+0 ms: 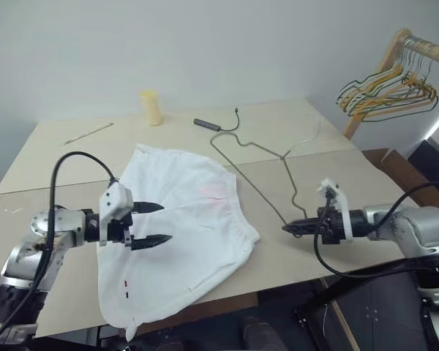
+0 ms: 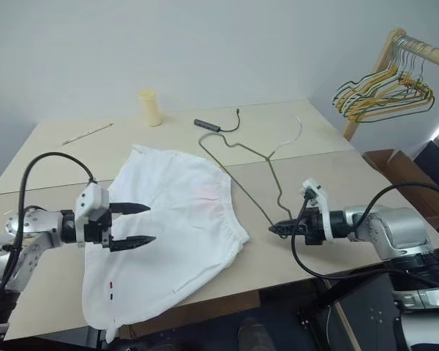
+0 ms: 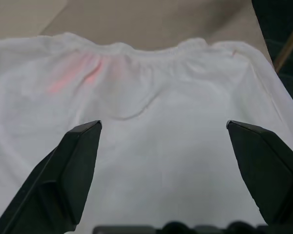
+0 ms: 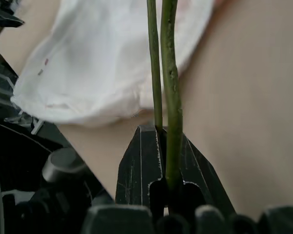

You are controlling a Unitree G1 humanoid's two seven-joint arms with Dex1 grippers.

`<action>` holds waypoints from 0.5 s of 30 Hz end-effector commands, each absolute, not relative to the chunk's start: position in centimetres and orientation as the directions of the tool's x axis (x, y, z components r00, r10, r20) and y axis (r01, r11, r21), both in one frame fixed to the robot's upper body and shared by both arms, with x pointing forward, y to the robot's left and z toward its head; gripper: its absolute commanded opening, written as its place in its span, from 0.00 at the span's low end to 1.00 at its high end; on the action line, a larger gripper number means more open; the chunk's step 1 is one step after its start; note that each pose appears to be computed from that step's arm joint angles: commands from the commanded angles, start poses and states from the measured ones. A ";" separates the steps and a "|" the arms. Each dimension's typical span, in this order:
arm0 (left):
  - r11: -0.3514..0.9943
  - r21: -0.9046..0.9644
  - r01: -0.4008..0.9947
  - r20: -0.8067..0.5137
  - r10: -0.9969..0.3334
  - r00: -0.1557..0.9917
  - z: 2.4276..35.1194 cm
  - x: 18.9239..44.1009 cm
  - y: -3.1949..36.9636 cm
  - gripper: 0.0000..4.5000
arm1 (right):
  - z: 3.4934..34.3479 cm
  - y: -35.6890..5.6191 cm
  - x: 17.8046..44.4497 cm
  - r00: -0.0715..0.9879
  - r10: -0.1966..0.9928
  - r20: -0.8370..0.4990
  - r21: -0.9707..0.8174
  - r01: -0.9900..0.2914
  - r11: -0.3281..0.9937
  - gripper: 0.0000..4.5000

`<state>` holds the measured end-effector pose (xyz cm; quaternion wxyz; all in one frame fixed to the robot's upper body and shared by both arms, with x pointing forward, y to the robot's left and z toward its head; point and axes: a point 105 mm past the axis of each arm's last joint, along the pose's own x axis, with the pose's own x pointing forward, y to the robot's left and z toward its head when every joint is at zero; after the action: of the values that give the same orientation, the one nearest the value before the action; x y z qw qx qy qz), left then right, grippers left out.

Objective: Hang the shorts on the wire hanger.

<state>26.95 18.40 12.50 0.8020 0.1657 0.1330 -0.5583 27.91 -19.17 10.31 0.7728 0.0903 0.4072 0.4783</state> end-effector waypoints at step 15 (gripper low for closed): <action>0.252 0.188 0.949 -0.410 -0.858 0.309 13.6 26.0 18.1 0.99 | 9.7 -22.6 27.6 0.039 0.864 -0.502 0.837 -0.231 0.497 0.00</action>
<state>25.95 18.17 12.36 0.7835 0.1836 0.1345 -0.5783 26.84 -22.65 8.84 0.6589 0.2779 0.5718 0.4021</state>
